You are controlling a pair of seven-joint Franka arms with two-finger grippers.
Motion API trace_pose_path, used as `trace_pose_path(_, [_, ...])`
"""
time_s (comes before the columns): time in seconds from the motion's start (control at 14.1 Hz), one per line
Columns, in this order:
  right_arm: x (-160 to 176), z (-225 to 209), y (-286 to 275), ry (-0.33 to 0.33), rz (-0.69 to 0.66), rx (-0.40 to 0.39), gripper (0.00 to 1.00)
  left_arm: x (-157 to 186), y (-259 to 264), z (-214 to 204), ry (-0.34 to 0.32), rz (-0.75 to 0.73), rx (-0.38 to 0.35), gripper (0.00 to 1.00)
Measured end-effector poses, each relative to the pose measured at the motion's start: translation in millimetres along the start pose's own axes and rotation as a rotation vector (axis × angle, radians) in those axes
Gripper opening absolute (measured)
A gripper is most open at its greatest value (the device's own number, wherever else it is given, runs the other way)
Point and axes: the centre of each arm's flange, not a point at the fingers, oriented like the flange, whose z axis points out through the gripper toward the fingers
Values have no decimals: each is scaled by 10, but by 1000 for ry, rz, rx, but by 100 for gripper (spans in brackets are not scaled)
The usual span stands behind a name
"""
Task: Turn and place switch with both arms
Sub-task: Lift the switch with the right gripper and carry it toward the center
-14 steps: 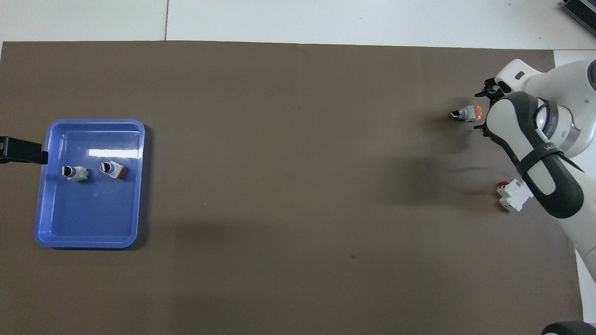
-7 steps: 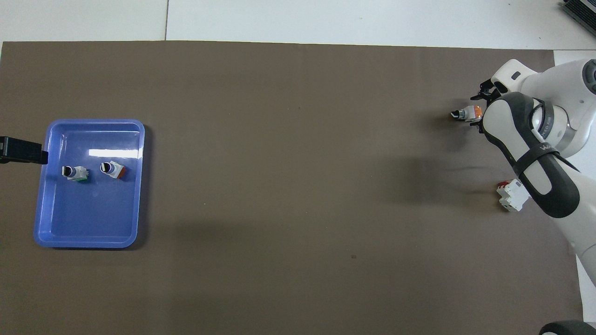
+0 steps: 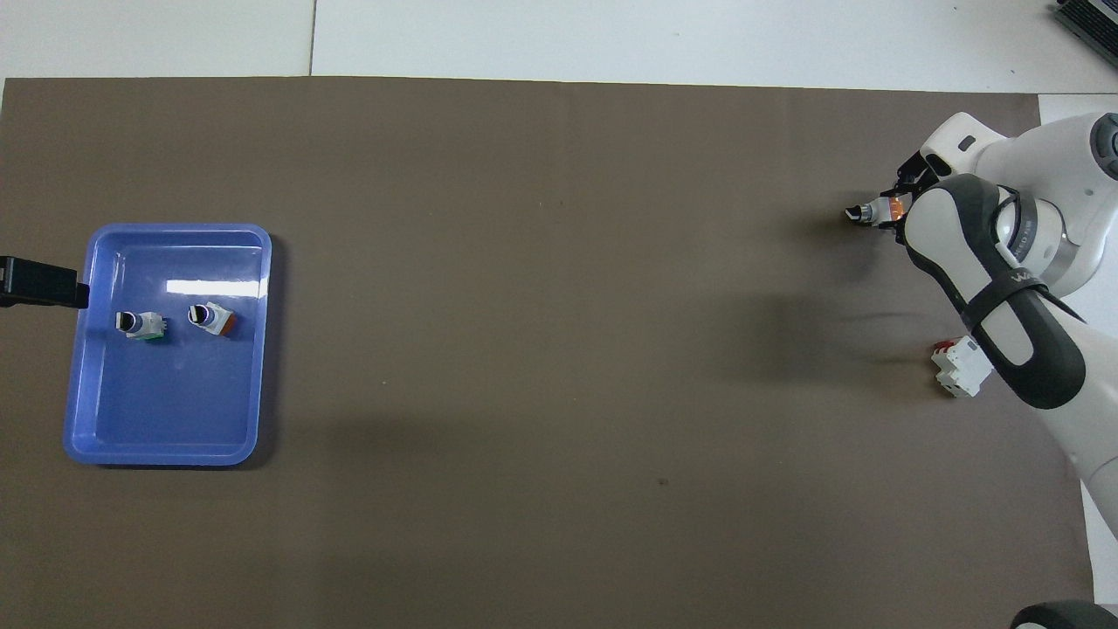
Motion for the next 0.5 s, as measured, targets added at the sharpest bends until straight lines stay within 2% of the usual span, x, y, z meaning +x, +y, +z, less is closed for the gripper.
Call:
trace_pose_path(0.35, [88, -28, 4, 9, 4, 15, 42, 0, 0, 0, 0, 0, 0, 100])
trace_pose_path(0.5, [262, -291, 6, 27, 30, 52, 42, 0, 0, 0, 0, 0, 0, 100])
